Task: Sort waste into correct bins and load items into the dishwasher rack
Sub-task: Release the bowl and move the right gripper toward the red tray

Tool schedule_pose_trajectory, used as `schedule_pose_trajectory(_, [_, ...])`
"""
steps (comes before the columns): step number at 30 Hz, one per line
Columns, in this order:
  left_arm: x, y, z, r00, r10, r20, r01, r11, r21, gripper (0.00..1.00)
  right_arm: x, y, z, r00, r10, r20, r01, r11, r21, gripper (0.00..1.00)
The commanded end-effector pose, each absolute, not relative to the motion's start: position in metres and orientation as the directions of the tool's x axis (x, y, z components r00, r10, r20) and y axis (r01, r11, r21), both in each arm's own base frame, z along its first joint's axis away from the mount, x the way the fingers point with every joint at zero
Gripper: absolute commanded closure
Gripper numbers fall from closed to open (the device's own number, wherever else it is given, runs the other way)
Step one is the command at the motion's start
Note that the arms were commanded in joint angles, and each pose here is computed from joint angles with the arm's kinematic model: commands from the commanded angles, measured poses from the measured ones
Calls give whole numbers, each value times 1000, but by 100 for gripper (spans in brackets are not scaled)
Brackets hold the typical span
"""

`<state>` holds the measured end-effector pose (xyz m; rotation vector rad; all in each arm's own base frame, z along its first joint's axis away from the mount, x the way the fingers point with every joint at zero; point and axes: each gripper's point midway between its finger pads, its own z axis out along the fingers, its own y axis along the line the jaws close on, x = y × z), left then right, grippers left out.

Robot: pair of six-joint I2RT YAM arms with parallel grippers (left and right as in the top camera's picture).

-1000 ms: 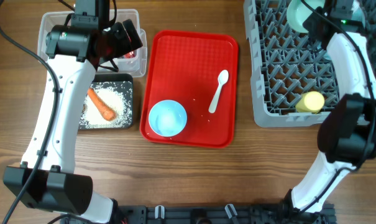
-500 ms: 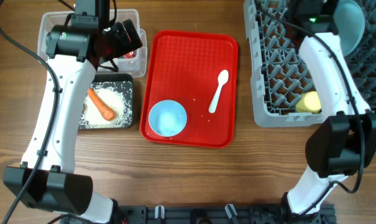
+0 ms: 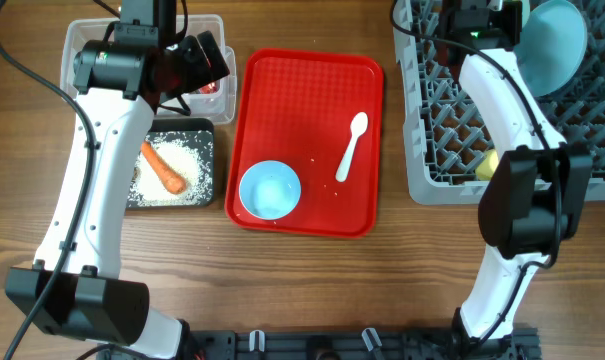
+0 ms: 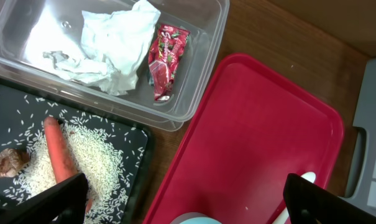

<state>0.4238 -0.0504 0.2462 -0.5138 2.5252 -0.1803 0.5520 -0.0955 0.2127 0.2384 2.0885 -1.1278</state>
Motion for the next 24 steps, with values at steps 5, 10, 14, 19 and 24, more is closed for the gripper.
schedule_pose_trajectory(5, [425, -47, 252, -762, -399, -510, -326, 917, -229, 0, 558, -91, 181, -746, -184, -640, 443, 579, -684, 96])
schedule_pose_trajectory(10, [425, -47, 252, -762, -399, -510, -326, 917, -229, 0, 561, -89, 174, -746, -187, -639, 441, 581, -685, 96])
schedule_pose_trajectory(14, [425, -47, 252, -762, -399, -510, -326, 917, -229, 0, 560, -86, 167, -760, -193, -620, 421, 581, -697, 96])
schedule_pose_trajectory(19, [425, -47, 252, -762, -399, -510, -326, 917, -229, 0, 560, -65, 156, -780, -226, -584, 363, 596, -716, 88])
schedule_pose_trajectory(24, [425, -47, 252, -762, -399, -510, -326, 917, -229, 0, 559, -45, 153, -788, -258, -559, 319, 605, -730, 56])
